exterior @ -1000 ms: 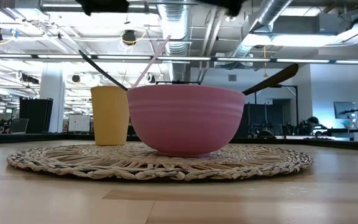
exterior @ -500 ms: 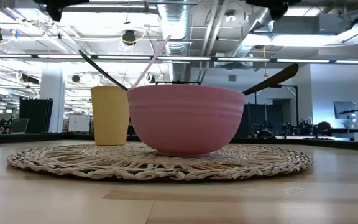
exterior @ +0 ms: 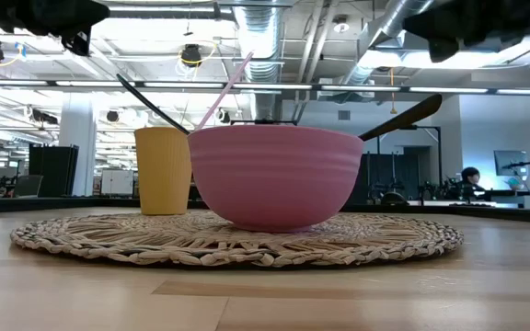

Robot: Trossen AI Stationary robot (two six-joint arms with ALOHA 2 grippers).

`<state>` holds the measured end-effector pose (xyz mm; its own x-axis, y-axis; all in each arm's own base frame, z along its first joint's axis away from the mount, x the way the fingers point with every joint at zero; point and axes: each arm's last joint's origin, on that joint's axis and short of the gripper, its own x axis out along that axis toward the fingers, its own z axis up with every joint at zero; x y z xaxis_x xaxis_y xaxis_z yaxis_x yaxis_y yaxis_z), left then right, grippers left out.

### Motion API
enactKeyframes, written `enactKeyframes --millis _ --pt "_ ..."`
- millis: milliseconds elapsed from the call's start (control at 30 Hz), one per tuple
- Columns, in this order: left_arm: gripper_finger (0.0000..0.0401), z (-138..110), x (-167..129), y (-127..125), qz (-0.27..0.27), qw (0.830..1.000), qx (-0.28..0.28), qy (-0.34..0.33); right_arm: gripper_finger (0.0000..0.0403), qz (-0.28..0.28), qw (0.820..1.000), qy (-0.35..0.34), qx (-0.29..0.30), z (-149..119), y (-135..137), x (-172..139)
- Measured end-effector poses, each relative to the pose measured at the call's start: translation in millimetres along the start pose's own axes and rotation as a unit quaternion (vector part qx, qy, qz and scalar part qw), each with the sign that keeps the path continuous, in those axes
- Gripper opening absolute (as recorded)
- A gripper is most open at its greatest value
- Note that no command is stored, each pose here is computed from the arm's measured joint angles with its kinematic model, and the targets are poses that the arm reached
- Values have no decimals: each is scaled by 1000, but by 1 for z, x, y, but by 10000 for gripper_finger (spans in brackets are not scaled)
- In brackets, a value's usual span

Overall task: Pick & Place Utensil
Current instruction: Return to Home Position

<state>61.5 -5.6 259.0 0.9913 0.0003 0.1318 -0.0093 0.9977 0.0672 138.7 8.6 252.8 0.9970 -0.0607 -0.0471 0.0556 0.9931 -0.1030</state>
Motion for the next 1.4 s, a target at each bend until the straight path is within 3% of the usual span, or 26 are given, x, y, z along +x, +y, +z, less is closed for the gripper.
enactKeyframes --millis 233,567,733,933,1233,1400 --pt "6 -17 5 -3 -9 1000 25 15 3 -18 998 -62 22 -38 -2 -16" --pt "5 -45 15 -8 -22 999 32 -2 1 -31 995 -87 35 -73 -3 -29" --pt "10 -59 20 -10 -25 999 28 -28 1 -33 995 -90 36 -75 -3 -33" --pt "6 -73 22 -15 -74 995 24 -66 2 -34 996 -87 11 -76 -3 -36" --pt "7 -72 22 -15 -74 995 5 -72 3 -34 996 -77 8 -78 -3 -36" --pt "9 -72 22 -15 -78 994 -40 -68 4 -34 997 -75 7 -79 -3 -36"
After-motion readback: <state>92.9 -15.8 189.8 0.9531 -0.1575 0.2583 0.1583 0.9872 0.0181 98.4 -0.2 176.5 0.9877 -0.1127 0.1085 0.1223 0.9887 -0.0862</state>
